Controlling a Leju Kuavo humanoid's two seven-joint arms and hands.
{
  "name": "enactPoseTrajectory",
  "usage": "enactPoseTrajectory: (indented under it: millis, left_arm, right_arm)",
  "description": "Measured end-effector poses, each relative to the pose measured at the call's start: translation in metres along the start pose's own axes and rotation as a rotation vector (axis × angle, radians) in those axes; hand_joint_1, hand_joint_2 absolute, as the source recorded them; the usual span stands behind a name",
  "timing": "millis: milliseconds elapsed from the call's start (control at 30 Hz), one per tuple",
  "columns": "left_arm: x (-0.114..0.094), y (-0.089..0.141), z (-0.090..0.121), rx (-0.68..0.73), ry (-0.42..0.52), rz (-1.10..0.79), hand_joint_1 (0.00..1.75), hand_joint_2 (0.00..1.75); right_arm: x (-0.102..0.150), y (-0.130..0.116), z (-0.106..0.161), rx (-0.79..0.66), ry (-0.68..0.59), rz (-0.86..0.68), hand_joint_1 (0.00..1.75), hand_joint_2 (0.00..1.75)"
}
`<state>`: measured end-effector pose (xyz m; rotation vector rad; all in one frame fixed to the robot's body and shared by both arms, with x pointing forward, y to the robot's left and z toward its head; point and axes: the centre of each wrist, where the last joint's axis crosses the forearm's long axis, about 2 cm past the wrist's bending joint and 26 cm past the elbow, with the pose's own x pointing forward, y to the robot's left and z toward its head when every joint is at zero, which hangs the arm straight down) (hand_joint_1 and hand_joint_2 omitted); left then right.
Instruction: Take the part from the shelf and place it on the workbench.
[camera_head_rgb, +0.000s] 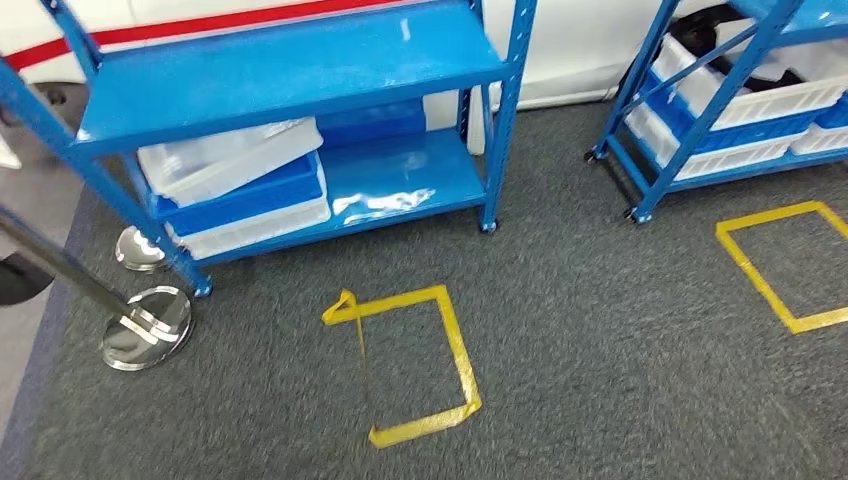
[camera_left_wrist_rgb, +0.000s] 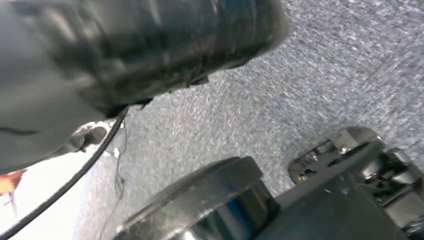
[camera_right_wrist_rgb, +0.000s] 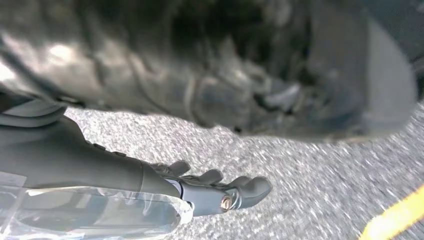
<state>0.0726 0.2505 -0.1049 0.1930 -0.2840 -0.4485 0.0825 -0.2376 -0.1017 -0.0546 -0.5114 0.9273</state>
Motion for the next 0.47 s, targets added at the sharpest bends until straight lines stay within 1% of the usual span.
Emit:
enactPoseTrajectory:
  millis: [467]
  left_arm:
    - [-0.0023, -0.0008, 0.0003, -0.001, 0.004, -0.002, 0.0, 0.0]
  right_arm:
    - [0.0008, -0.0001, -0.0002, 0.0, -0.001, 0.001, 0.0, 0.0]
